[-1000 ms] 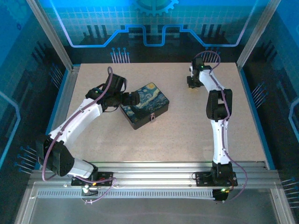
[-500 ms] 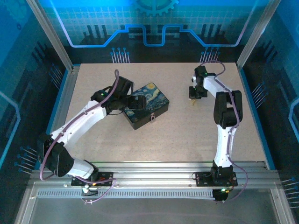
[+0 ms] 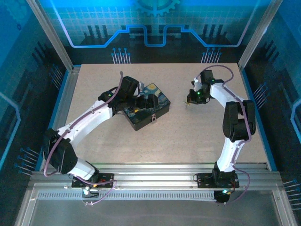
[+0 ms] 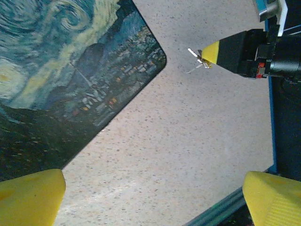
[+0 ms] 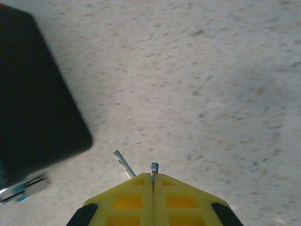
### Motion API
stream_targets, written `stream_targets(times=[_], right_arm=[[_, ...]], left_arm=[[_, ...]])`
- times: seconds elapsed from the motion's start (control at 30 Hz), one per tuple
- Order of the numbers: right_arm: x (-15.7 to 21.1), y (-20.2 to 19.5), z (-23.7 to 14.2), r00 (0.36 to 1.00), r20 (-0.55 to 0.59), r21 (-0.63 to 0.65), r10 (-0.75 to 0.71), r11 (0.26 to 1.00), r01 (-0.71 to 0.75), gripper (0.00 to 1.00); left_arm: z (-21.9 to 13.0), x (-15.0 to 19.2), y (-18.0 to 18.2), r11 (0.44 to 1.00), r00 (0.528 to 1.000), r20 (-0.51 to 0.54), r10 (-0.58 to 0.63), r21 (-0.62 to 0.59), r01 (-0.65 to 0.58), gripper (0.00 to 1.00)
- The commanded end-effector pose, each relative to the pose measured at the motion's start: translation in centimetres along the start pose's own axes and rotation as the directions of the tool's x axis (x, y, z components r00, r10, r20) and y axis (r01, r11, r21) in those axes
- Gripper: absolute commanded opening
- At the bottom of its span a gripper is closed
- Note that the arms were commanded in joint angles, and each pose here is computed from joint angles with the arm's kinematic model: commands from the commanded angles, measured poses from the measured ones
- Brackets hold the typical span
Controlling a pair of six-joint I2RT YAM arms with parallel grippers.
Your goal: Unlock a padlock with a key
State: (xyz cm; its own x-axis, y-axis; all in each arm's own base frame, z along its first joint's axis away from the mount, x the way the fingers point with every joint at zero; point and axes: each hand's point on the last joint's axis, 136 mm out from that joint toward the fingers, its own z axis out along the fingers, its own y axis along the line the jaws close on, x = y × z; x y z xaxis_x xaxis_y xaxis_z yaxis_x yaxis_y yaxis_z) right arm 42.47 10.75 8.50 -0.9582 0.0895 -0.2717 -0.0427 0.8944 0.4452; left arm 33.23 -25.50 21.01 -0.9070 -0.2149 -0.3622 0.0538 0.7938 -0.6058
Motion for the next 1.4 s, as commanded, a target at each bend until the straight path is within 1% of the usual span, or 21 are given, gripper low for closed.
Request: stream_targets(times=[0.0, 0.1, 0.2, 0.27, 0.4, 0.57, 0.7, 0.8, 0.87, 1.0, 1.1, 1.2, 1.37], right_arm=[[1.0, 3.4, -0.6, 0.999, -0.010, -0.121, -0.032, 0.992, 0.031, 0.00], [3.3, 2.6, 0.4, 0.996, -0.073, -0.066, -0.052, 0.997, 0.047, 0.00], [4.9, 2.8, 1.0, 0.996, -0.084, -0.108, -0.040, 0.994, 0.031, 0.00], [5.4, 3.2, 0.9, 0.997, -0.073, -0.144, -0.031, 0.989, 0.020, 0.00], [5.4, 5.4, -0.4, 0.998, -0.042, -0.231, -0.045, 0.972, 0.034, 0.00], [5.2, 8.3, -2.4, 0.994, -0.002, -0.298, -0.106, 0.949, 0.100, 0.00], [5.5, 11.2, -3.8, 0.985, 0.027, -0.348, -0.170, 0.922, 0.168, 0.01], [5.9, 13.5, -4.8, 0.974, 0.049, -0.385, -0.221, 0.896, 0.222, 0.01], [6.1, 14.8, -5.5, 0.967, 0.066, -0.407, -0.247, 0.878, 0.252, 0.01], [6.6, 16.8, -6.6, 0.956, 0.089, -0.445, -0.278, 0.848, 0.288, 0.01], [6.8, 17.7, -7.2, 0.953, 0.104, -0.477, -0.285, 0.827, 0.299, 0.01], [7.0, 18.3, -7.6, 0.950, 0.110, -0.495, -0.291, 0.813, 0.306, 0.01], [7.2, 18.9, -7.6, 0.949, 0.099, -0.511, -0.298, 0.804, 0.306, 0.01]], left_arm=[[0.5, 0.1, -1.2, 0.998, 0.999, -0.013, -0.050, 0.047, 0.051, 0.98], [0.0, 0.0, -0.5, 0.999, 0.999, 0.005, -0.037, 0.008, 0.037, 0.98], [-0.3, 0.1, -0.3, 1.000, 1.000, 0.008, -0.021, -0.005, 0.021, 0.98], [0.3, 0.4, -0.4, 1.000, 0.999, -0.021, -0.030, 0.007, 0.030, 0.98], [2.1, 1.3, -1.3, 0.995, 0.993, -0.090, -0.076, 0.056, 0.082, 0.95], [3.4, 1.7, -3.0, 0.988, 0.986, -0.131, -0.106, 0.101, 0.119, 0.92], [3.9, 1.3, -3.6, 0.978, 0.982, -0.123, -0.146, 0.130, 0.162, 0.90], [3.9, 0.8, -4.2, 0.973, 0.983, -0.106, -0.151, 0.162, 0.166, 0.88], [3.8, 0.5, -4.7, 0.968, 0.985, -0.099, -0.141, 0.193, 0.158, 0.85], [3.7, 0.7, -4.6, 0.970, 0.987, -0.100, -0.128, 0.195, 0.146, 0.76], [3.5, 0.8, -4.0, 0.970, 0.986, -0.092, -0.137, 0.188, 0.153, 0.74], [3.0, 0.5, -3.2, 0.966, 0.984, -0.079, -0.158, 0.192, 0.171, 0.67], [2.2, 0.2, -3.1, 0.960, 0.985, -0.068, -0.156, 0.225, 0.168, 0.60]])
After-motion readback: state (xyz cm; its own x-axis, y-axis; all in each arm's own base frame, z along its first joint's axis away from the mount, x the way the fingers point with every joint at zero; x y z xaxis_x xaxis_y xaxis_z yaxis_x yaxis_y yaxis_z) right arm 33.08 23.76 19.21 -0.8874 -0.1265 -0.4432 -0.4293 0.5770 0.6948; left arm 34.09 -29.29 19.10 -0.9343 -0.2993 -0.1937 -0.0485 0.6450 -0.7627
